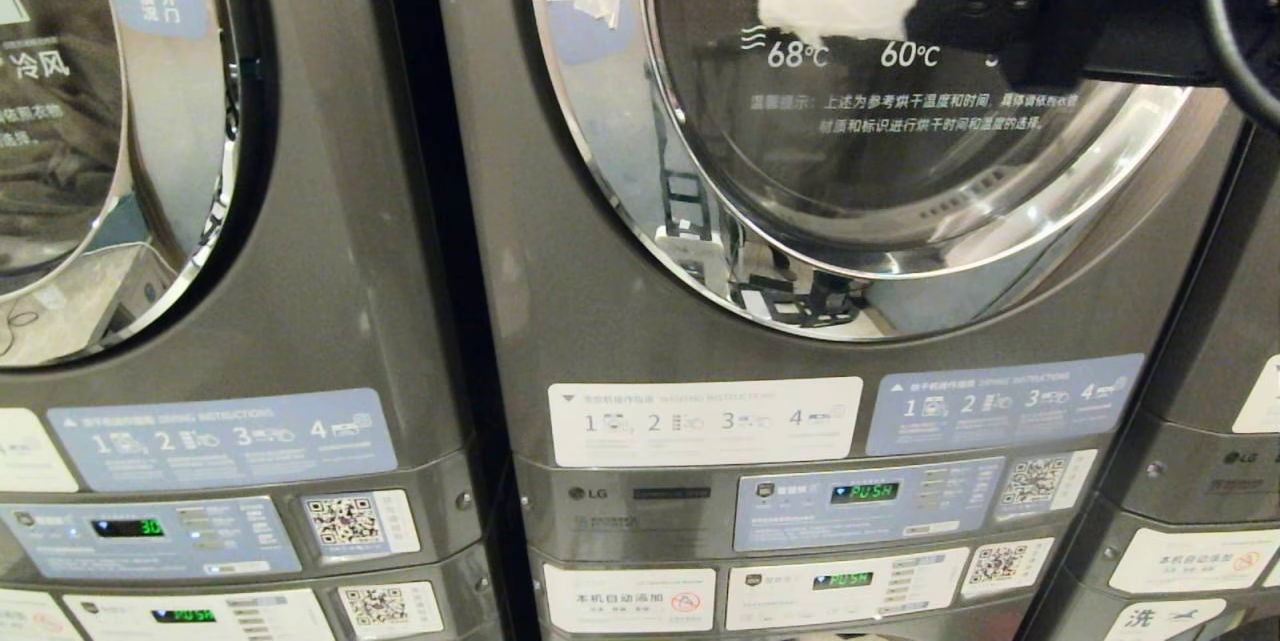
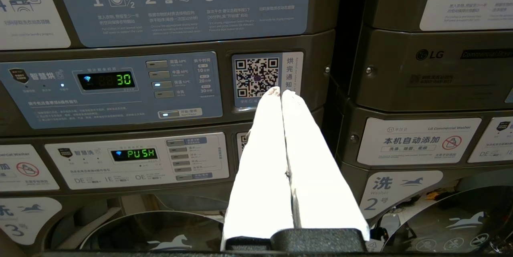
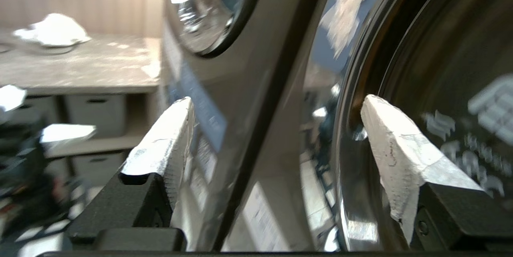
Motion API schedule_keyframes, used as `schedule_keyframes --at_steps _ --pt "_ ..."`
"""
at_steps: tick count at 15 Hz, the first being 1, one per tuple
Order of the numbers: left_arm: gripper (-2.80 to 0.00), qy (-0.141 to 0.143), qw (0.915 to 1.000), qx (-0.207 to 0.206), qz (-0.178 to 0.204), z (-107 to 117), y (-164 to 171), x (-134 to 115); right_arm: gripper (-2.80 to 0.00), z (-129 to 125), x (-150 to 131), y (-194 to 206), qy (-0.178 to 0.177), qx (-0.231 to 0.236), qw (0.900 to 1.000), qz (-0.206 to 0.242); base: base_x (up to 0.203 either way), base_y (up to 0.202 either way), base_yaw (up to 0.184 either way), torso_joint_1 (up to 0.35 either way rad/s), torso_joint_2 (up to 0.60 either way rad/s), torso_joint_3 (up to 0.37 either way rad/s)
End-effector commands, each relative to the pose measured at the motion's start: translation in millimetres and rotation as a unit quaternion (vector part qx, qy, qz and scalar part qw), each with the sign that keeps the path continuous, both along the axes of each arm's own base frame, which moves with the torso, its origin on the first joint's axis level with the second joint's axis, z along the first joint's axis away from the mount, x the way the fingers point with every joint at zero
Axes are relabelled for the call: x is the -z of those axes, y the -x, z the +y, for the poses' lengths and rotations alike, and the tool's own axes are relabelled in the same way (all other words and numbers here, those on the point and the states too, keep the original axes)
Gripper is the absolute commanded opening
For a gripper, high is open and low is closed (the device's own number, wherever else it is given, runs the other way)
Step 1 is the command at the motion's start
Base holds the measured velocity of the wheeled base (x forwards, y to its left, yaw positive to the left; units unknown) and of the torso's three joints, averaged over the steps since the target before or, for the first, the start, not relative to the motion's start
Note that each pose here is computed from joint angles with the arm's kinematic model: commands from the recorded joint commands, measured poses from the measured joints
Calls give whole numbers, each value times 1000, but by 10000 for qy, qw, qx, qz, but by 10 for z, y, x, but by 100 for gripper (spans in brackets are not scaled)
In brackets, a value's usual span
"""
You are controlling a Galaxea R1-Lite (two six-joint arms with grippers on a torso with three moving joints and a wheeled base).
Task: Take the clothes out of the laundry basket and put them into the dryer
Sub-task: Open the dryer
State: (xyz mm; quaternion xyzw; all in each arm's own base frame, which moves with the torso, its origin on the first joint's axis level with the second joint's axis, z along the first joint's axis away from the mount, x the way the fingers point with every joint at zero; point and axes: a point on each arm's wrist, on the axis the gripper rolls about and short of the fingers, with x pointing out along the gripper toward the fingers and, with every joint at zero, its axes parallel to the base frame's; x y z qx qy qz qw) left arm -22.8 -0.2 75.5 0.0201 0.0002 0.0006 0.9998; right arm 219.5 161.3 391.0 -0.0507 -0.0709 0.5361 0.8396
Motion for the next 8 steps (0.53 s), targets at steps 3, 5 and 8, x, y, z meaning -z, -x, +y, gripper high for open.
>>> schedule_keyframes --at_steps 3,5,8 --pt "-280 2 10000 -1 0 0 0 1 0 529 143 -423 -74 880 9961 7 0 0 0 0 0 0" --pt "-280 2 10000 -1 -2 0 0 0 0 579 193 -480 -34 876 9961 52 0 0 0 0 0 0" --pt "-280 2 10000 -1 -2 0 0 0 0 659 148 -548 -136 841 9964 -36 0 0 0 0 0 0"
